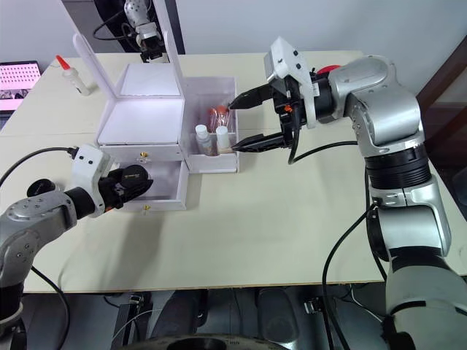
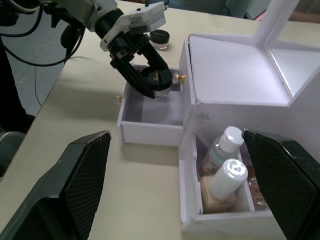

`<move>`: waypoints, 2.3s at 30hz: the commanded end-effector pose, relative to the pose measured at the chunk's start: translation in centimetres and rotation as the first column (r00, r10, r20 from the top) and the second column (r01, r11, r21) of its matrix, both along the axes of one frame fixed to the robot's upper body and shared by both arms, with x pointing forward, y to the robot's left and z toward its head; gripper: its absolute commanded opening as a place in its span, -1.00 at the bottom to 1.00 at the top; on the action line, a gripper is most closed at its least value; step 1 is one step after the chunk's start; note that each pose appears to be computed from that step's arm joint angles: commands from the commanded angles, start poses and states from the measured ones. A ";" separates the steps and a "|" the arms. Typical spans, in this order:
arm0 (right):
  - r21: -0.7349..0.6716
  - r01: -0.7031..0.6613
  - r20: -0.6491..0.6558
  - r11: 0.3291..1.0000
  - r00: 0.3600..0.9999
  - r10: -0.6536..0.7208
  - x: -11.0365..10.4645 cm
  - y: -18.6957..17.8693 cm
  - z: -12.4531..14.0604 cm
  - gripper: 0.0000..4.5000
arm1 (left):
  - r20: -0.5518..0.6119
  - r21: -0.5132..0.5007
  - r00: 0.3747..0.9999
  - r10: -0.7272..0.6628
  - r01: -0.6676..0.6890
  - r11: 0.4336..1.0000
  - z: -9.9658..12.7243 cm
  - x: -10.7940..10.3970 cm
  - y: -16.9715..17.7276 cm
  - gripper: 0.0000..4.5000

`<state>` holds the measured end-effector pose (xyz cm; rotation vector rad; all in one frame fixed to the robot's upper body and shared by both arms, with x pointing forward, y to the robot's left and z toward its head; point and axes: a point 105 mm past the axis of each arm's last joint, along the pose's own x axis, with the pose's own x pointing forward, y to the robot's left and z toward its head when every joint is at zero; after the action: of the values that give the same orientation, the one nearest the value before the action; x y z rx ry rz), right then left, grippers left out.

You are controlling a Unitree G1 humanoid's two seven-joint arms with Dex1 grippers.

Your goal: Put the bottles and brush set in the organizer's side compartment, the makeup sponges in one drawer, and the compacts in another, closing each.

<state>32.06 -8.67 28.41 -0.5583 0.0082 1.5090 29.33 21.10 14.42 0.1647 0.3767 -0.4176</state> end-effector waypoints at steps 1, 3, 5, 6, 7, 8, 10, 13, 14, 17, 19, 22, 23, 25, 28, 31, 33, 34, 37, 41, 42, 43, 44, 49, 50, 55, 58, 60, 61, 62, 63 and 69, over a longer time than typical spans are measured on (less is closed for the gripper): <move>0.033 -0.013 0.064 0.999 0.998 0.011 -0.6 -0.2 1.7 1.00 | 0.038 0.034 0.999 0.018 -0.020 0.999 1.3 0.0 0.6 0.19; 0.035 -0.014 0.064 0.999 0.998 0.011 -0.5 -0.1 1.6 1.00 | 0.039 0.042 0.999 0.028 -0.030 0.999 1.5 -0.1 0.8 0.19; 0.036 -0.016 0.065 0.999 0.998 0.013 -0.4 0.0 1.6 1.00 | 0.044 0.040 0.999 0.027 -0.029 0.999 2.0 -0.2 0.6 0.19; 0.036 -0.016 0.066 0.999 0.998 0.014 -0.4 0.0 1.6 1.00 | 0.045 0.038 0.999 0.027 -0.029 0.999 2.2 -0.2 0.6 0.19; 0.037 -0.017 0.066 0.999 0.998 0.015 -0.4 0.0 1.6 1.00 | 0.041 0.034 0.999 0.032 -0.034 0.999 2.2 -0.2 0.5 0.19; 0.040 -0.021 0.062 0.999 0.998 0.018 -0.4 0.1 1.6 1.00 | 0.037 0.028 0.999 0.034 -0.035 0.999 2.3 -0.2 0.4 0.19; 0.044 -0.026 0.058 0.999 0.998 0.023 -0.5 0.2 1.6 1.00 | 0.033 0.022 0.999 0.037 -0.037 0.999 2.5 -0.3 0.3 0.19; 0.042 -0.021 0.068 0.999 0.998 0.018 -0.4 0.2 1.6 1.00 | 0.025 0.025 0.999 0.044 -0.045 0.999 2.6 -0.3 0.3 0.19; 0.044 -0.019 0.069 0.999 0.998 0.016 -0.3 0.2 1.6 1.00 | 0.018 0.021 0.999 0.046 -0.046 0.999 2.5 -0.4 0.3 0.19; 0.046 -0.019 0.067 0.999 0.998 0.016 -0.3 0.2 1.6 1.00 | -0.006 0.020 0.999 0.053 -0.053 0.998 2.3 -0.6 0.5 0.19; 0.047 -0.019 0.067 0.999 0.998 0.016 -0.3 0.2 1.6 1.00 | -0.010 0.014 0.998 0.058 -0.058 0.998 2.4 -0.7 0.5 0.66; 0.047 -0.019 0.068 0.999 0.998 0.015 -0.3 0.3 1.5 1.00 | -0.002 0.013 0.998 0.064 -0.064 0.998 2.7 -0.6 0.6 0.96; 0.048 -0.018 0.068 0.999 0.998 0.015 -0.3 0.3 1.5 1.00 | 0.003 0.011 0.998 0.067 -0.067 0.998 2.8 -0.5 0.6 0.96; 0.048 -0.018 0.069 0.999 0.998 0.014 -0.2 0.3 1.5 1.00 | 0.012 0.016 0.997 0.071 -0.072 0.997 3.1 -0.4 0.6 0.96; 0.046 -0.017 0.071 0.999 0.997 0.013 -0.2 0.3 1.5 1.00 | 0.028 0.005 0.997 0.070 -0.070 0.998 3.8 -0.3 0.5 0.96; 0.047 -0.017 0.070 0.999 0.997 0.014 -0.2 0.3 1.5 1.00 | 0.068 -0.027 0.997 0.035 -0.034 0.999 4.8 -0.2 -0.4 0.96; 0.047 -0.018 0.070 0.999 0.997 0.014 -0.2 0.3 1.5 1.00 | 0.115 -0.054 0.993 -0.015 0.022 0.998 5.8 -0.2 -1.4 0.96; 0.048 -0.017 0.070 0.999 0.997 0.014 -0.1 0.2 1.6 1.00 | 0.145 -0.055 0.987 -0.071 0.080 0.995 6.5 -0.3 -2.3 0.96; 0.048 -0.015 0.068 0.999 0.998 0.012 -0.1 0.1 1.7 1.00 | 0.197 -0.061 0.961 -0.195 0.211 0.976 7.6 -1.2 -4.4 0.96; 0.052 -0.009 0.061 0.999 0.998 0.006 -0.1 -0.2 1.8 1.00 | 0.237 -0.044 0.930 -0.283 0.301 0.953 8.1 -2.2 -5.6 0.96; 0.055 -0.004 0.057 0.998 0.998 0.001 0.0 -0.3 1.8 1.00 | 0.242 -0.039 0.924 -0.296 0.315 0.948 8.1 -2.4 -5.8 0.96; 0.054 0.003 0.056 0.999 0.998 -0.006 0.1 -0.5 1.8 1.00 | 0.250 -0.036 0.919 -0.303 0.322 0.946 8.1 -2.6 -5.8 0.96; 0.054 0.009 0.053 0.999 0.999 -0.012 0.2 -0.7 1.7 1.00 | 0.258 -0.036 0.915 -0.311 0.330 0.943 8.0 -2.9 -5.8 0.96; 0.086 0.070 0.026 0.994 0.997 -0.073 0.9 -2.5 1.3 1.00 | 0.318 -0.052 0.901 -0.294 0.326 0.944 7.8 -5.3 -4.0 0.96; 0.083 0.105 0.023 0.991 0.994 -0.107 1.4 -3.4 0.6 1.00 | 0.327 -0.069 0.913 -0.243 0.279 0.958 7.4 -5.8 -2.5 0.96; 0.119 0.261 -0.015 0.958 0.965 -0.261 2.9 -8.1 -2.6 1.00 | 0.343 -0.100 0.938 0.044 -0.010 0.995 5.8 -9.5 6.3 0.96; 0.138 0.313 -0.018 0.940 0.950 -0.313 3.0 -9.9 -3.7 1.00 | 0.333 -0.093 0.922 0.199 -0.178 0.980 4.4 -12.1 11.2 0.96; 0.163 0.361 -0.052 0.918 0.933 -0.357 3.2 -11.1 -4.3 1.00 | 0.311 -0.115 0.911 0.269 -0.244 0.963 3.3 -13.6 13.2 0.96; 0.168 0.378 -0.056 0.911 0.926 -0.374 3.3 -11.5 -4.5 1.00 | 0.309 -0.124 0.905 0.294 -0.268 0.955 2.9 -14.2 14.0 0.96; 0.159 0.394 -0.050 0.905 0.919 -0.392 3.3 -12.1 -5.1 1.00 | 0.297 -0.112 0.898 0.325 -0.306 0.946 2.3 -15.0 15.0 0.96; 0.169 0.435 -0.074 0.884 0.900 -0.429 3.5 -13.1 -5.6 1.00 | 0.284 -0.108 0.884 0.372 -0.356 0.928 1.5 -16.0 16.4 0.96; 0.167 0.584 -0.082 0.795 0.811 -0.579 4.0 -17.4 -8.4 1.00 | 0.278 -0.112 0.826 0.490 -0.479 0.871 -0.3 -18.5 19.3 0.96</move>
<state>35.88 -24.99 18.31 -0.3172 0.1251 0.9515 10.98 40.29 12.70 0.0299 0.1446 0.1064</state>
